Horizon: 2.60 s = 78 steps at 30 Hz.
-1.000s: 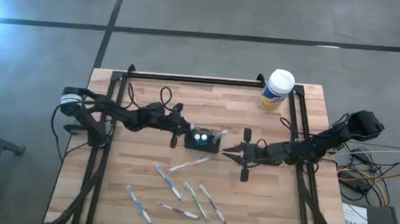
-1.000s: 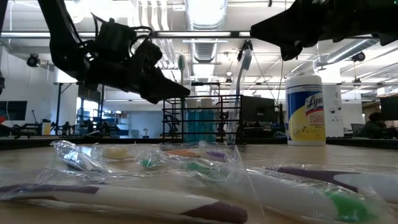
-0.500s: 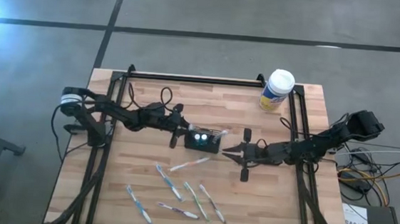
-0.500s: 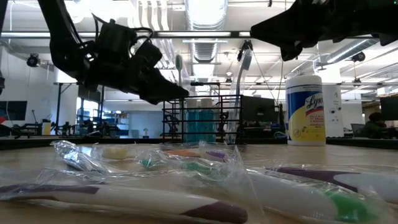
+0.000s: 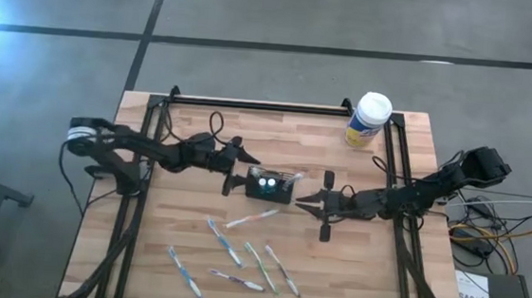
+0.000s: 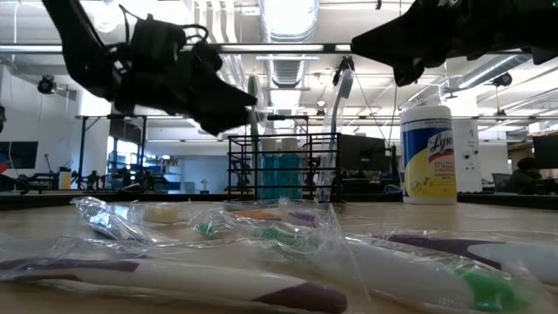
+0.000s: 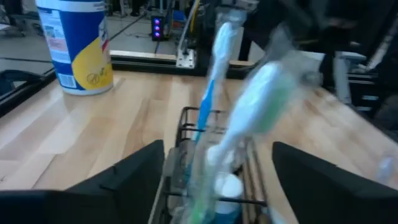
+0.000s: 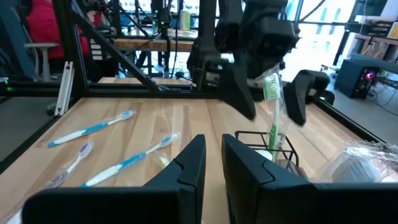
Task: Pick & Place toothbrushing station
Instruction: Put the right violet toothbrush into the black mesh organizer
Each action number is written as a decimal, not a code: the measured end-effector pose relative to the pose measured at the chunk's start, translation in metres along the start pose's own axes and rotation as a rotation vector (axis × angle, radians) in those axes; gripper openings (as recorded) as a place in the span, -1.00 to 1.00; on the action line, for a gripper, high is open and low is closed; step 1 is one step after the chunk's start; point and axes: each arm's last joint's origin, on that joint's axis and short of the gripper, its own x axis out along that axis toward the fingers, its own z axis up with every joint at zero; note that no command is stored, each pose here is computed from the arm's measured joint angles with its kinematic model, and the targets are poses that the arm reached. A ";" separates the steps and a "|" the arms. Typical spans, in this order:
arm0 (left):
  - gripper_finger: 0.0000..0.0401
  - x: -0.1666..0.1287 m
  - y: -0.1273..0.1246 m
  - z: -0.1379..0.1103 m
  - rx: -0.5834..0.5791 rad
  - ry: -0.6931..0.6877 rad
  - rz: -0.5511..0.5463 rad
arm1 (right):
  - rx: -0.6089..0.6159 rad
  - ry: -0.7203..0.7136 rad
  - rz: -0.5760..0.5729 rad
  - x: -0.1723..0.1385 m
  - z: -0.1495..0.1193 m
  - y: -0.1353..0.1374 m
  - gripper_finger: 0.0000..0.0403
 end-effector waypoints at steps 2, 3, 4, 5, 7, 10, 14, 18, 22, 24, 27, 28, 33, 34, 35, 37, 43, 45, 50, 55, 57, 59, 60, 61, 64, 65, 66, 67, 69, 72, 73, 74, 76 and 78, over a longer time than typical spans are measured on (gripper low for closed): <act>0.65 -0.008 -0.004 0.009 0.004 0.006 -0.025 | 0.000 0.001 0.000 0.000 0.000 0.000 -0.75; 0.69 -0.013 -0.006 0.014 0.005 0.013 -0.040 | -0.001 0.004 0.000 0.000 0.000 0.000 -0.75; 0.72 -0.019 -0.009 0.019 0.006 0.020 -0.057 | -0.001 0.005 0.000 0.000 -0.001 0.000 -0.75; 0.74 -0.025 -0.012 0.024 0.007 0.034 -0.078 | -0.001 0.005 0.000 0.000 -0.001 0.000 -0.75; 0.76 -0.040 -0.019 0.032 0.020 0.062 -0.125 | -0.002 0.007 0.000 0.000 -0.001 0.000 -0.75; 0.73 -0.066 -0.028 0.044 0.057 0.082 -0.135 | -0.001 0.006 0.000 0.000 -0.001 0.000 -0.75; 0.52 -0.101 -0.038 0.056 0.088 0.031 -0.032 | 0.001 0.007 0.000 0.000 -0.001 0.000 -0.75; 0.03 -0.130 -0.047 0.053 0.109 -0.028 -0.033 | 0.001 0.007 0.000 0.000 -0.001 0.000 -0.75; -0.70 -0.142 -0.051 0.038 0.089 -0.049 -0.028 | 0.002 0.005 0.001 0.000 -0.001 0.000 -0.75; -0.91 -0.145 -0.051 0.029 0.057 -0.055 -0.012 | 0.008 0.004 0.001 0.000 -0.001 0.000 -0.75; -0.95 -0.148 -0.051 0.019 0.004 -0.078 -0.010 | 0.038 0.002 0.001 0.000 -0.001 0.000 -0.75; -0.97 -0.149 -0.052 0.014 -0.002 -0.076 -0.011 | 0.048 0.002 0.001 0.000 -0.001 0.000 -0.75; -0.98 -0.150 -0.050 -0.017 0.010 -0.133 -0.004 | 0.096 -0.001 0.009 0.000 0.000 0.000 -0.75; -0.98 -0.150 -0.050 -0.022 0.001 -0.151 -0.003 | 0.108 0.000 0.010 0.000 0.000 0.000 -0.75; -0.98 -0.151 -0.050 -0.026 -0.010 -0.168 -0.001 | 0.123 0.001 0.011 0.000 0.000 0.000 -0.75; -0.99 -0.151 -0.050 -0.033 -0.038 -0.170 0.007 | 0.159 0.001 0.011 0.000 0.000 0.000 -0.75; -0.99 -0.154 -0.051 -0.034 -0.034 -0.162 0.013 | 0.278 0.024 0.080 0.003 0.015 0.004 -0.76; -0.98 -0.155 -0.051 -0.034 -0.035 -0.167 0.012 | 0.270 0.125 0.075 0.008 0.026 0.009 -0.78; -0.94 -0.155 -0.051 -0.035 -0.063 -0.150 0.008 | 0.262 0.506 -0.042 0.023 0.053 0.017 -0.84; -0.95 -0.154 -0.051 -0.037 -0.067 -0.137 0.010 | 0.280 0.736 -0.099 0.042 0.065 0.027 -0.84; -0.96 -0.154 -0.051 -0.037 -0.067 -0.137 0.010 | 0.303 0.809 -0.111 0.050 0.068 0.031 -0.83; -0.96 -0.154 -0.051 -0.037 -0.066 -0.137 0.010 | 0.319 0.873 -0.133 0.058 0.068 0.038 -0.82; -0.96 -0.154 -0.051 -0.037 -0.066 -0.137 0.010 | 0.324 0.896 -0.146 0.062 0.066 0.041 -0.81; -0.95 -0.154 -0.051 -0.037 -0.066 -0.137 0.010 | 0.337 0.911 -0.155 0.067 0.064 0.045 -0.80; -0.93 -0.154 -0.051 -0.037 -0.065 -0.138 0.010 | 0.376 0.978 -0.129 0.084 0.056 0.056 -0.72; -0.92 -0.154 -0.051 -0.037 -0.065 -0.138 0.010 | 0.382 1.001 -0.114 0.090 0.052 0.060 -0.68; -0.93 -0.154 -0.051 -0.037 -0.066 -0.137 0.010 | 0.383 1.023 -0.105 0.096 0.047 0.063 -0.63; -0.93 -0.154 -0.051 -0.037 -0.067 -0.137 0.010 | 0.376 1.042 -0.092 0.103 0.043 0.066 -0.59; -0.95 -0.154 -0.050 -0.037 -0.070 -0.132 0.010 | 0.360 1.082 -0.055 0.113 0.034 0.072 -0.48; -0.96 -0.154 -0.050 -0.038 -0.072 -0.123 0.011 | 0.366 1.137 0.003 0.125 0.023 0.078 -0.33; -0.97 -0.154 -0.050 -0.038 -0.068 -0.122 0.012 | 0.374 1.157 0.021 0.129 0.020 0.080 -0.29; -0.97 -0.154 -0.050 -0.038 -0.066 -0.122 0.012 | 0.383 1.172 0.036 0.131 0.017 0.081 -0.25; -0.96 -0.154 -0.050 -0.038 -0.065 -0.122 0.012 | 0.396 1.210 0.048 0.136 0.010 0.081 -0.18; -0.94 -0.154 -0.050 -0.039 -0.066 -0.117 0.012 | 0.412 1.236 0.065 0.140 0.005 0.082 -0.12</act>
